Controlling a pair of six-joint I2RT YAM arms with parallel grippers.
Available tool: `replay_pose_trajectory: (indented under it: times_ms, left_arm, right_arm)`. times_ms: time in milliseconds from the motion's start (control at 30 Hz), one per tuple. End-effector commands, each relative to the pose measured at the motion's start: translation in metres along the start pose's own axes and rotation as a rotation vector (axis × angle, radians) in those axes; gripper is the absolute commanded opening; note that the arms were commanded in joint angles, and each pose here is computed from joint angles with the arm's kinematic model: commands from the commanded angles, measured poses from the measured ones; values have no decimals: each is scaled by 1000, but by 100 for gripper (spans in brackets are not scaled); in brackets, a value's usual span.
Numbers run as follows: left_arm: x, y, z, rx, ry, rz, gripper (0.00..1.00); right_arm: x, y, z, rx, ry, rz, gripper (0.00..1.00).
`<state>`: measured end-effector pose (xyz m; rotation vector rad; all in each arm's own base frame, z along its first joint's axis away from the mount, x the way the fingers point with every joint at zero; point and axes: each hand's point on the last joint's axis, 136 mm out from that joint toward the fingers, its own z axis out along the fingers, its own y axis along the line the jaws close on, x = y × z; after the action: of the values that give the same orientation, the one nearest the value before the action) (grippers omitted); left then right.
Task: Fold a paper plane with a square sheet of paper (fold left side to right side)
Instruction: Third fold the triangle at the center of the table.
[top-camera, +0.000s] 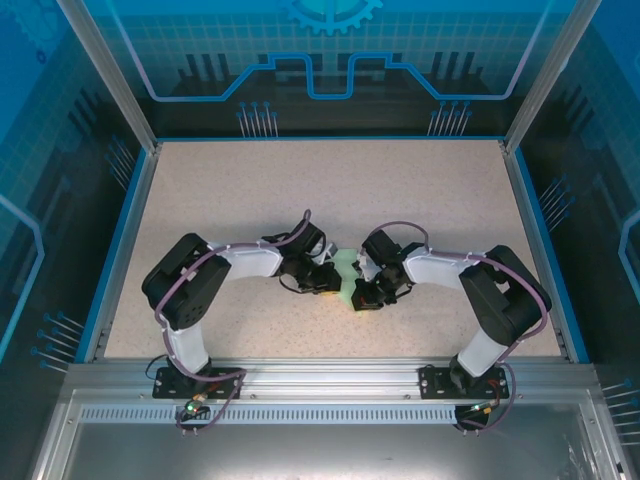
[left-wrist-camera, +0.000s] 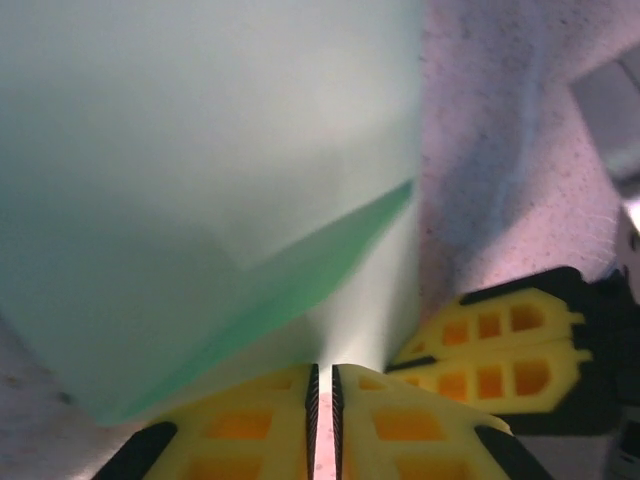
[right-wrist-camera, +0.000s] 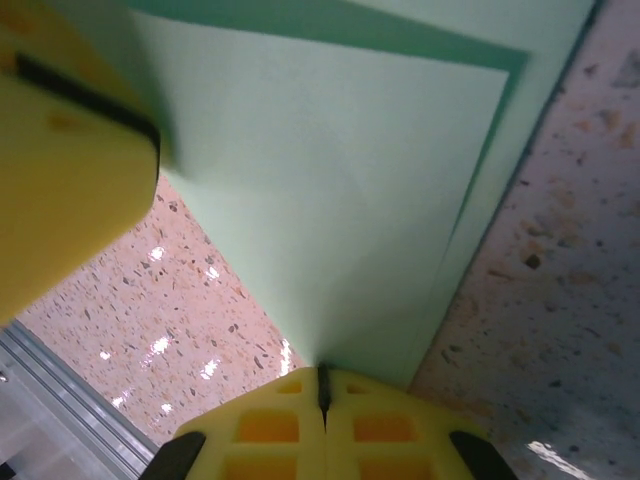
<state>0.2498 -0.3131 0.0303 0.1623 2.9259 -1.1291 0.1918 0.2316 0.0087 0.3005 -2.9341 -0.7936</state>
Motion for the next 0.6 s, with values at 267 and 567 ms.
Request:
replay_pose_trajectory:
  times_ms: [267,567]
  left_arm:
    - [27,-15,17,10,52,31,12]
    - [23,-8,26,-8,42,39,12]
  right_arm:
    - [19,-36,12,138,55,58,0]
    - [20,-37,14,143,61,56,0]
